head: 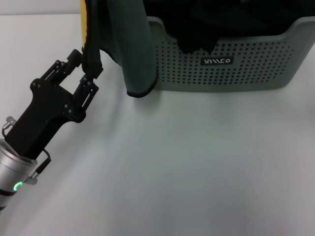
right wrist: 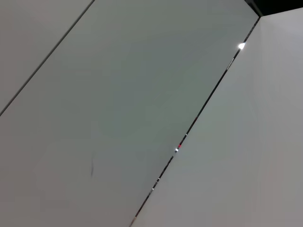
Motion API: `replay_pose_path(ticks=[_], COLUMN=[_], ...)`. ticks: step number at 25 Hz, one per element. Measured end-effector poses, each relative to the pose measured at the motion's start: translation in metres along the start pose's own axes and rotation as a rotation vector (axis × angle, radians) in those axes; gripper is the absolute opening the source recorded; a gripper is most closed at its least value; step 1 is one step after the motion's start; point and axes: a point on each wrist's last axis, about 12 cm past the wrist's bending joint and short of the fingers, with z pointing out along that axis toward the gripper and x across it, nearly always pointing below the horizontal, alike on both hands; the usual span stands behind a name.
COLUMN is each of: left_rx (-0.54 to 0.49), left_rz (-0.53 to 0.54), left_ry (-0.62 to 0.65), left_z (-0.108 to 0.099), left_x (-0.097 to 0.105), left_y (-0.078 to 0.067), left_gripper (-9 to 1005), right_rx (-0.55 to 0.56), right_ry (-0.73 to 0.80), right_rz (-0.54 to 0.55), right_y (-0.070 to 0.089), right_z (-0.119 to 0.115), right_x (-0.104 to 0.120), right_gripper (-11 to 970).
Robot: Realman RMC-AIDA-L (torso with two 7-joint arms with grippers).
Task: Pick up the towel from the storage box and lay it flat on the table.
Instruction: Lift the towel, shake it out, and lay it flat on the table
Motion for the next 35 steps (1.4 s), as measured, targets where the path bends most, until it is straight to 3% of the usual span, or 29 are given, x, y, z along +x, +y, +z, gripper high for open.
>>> replay_pose_path(ticks=[15,19,26,31,35], left_rx=[0.037,0.094,0.323,0.396,0.512], left_rz=[-0.027,-0.131,-0.258,-0.3,-0.36], left_ry=[-0.036,-0.069,-0.076,-0.055,-0.005], left_z=[-0.004,-0.007,-0.016,-0.019,-0.018], left_x=[-0.004,-0.015,-0.046,-0.061,-0.077], left_y=[-0.006,-0.004,0.007,0.015,0.017], left_gripper=[290,144,10,10,10], right_rx=[-0.014,-0.06,-0.141,-0.172,-0.25], right_ry=[0.023,0.026,0.034,0.076,0.134], right_rz=[0.043,0.112,0.259,0.372,0.471], right_y=[0.007,0.017,0.032,0.033,0.036], right_z=[-0.012,-0.026,-0.071,-0.116,-0.155], right_x=[0.008,0.012,0.017,0.015,0.013], right_gripper=[4,5,5,5,6])
